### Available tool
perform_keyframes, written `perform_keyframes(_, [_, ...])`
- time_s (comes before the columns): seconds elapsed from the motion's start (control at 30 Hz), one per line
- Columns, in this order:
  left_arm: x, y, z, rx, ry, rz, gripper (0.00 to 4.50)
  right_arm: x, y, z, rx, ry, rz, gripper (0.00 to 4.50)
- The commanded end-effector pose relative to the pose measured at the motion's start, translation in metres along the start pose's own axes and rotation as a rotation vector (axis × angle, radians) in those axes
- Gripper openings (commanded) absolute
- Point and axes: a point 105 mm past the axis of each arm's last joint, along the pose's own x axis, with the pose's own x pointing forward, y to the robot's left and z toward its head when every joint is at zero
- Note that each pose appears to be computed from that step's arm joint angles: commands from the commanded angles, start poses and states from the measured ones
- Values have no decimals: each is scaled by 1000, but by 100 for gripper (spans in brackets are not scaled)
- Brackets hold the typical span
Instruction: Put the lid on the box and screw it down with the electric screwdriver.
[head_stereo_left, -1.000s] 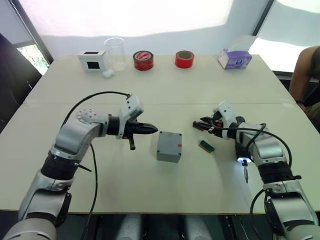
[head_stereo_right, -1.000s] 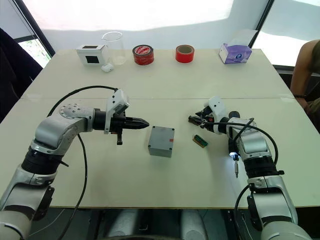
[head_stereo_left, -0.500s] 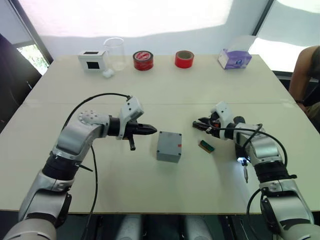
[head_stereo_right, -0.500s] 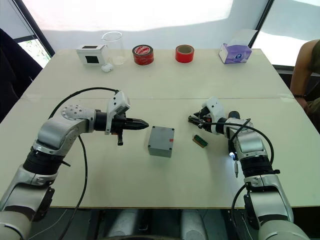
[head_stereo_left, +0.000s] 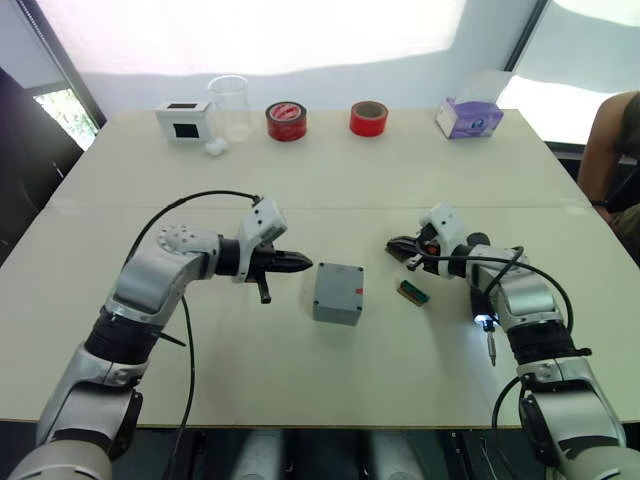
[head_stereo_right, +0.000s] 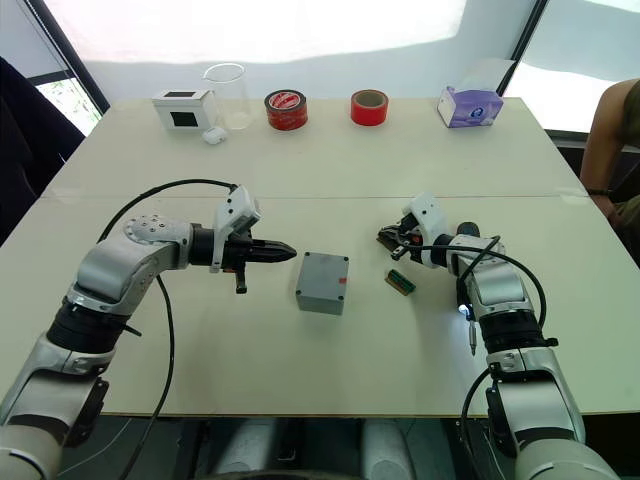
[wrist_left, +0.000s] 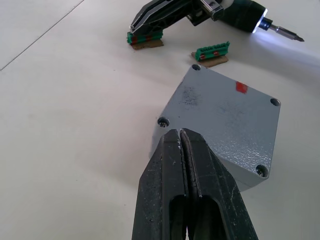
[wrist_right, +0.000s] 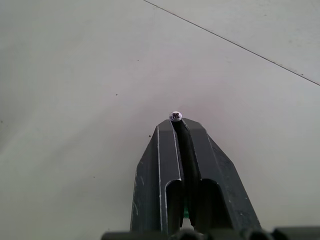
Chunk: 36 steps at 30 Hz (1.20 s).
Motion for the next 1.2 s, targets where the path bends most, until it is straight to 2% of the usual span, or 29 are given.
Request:
perform_keyframes(0.03, [-2, -2, 8, 41, -15, -2, 0, -1, 2, 16, -36, -50, 14, 6])
perform_keyframes(0.5, [-2, -1, 7, 25, -16, -5, 0, -11, 10, 34, -68, -116, 37, 6])
perform_keyframes(0.73, [-7, -2, 12, 2, -53, -11, 0, -21, 9, 61, -123, -196, -11, 6])
perform_keyframes(0.83, [-16, -5, 18, -27, -87, -23, 0, -34, 33, 70, -122, -217, 71, 6])
perform_keyframes(0.97, [-22, -12, 13, -32, -63, -43, 0, -44, 64, 67, -120, -199, 131, 6])
perform_keyframes(1.2, [-21, -13, 10, -30, -49, -40, 0, -45, 93, 59, -64, -175, 189, 6])
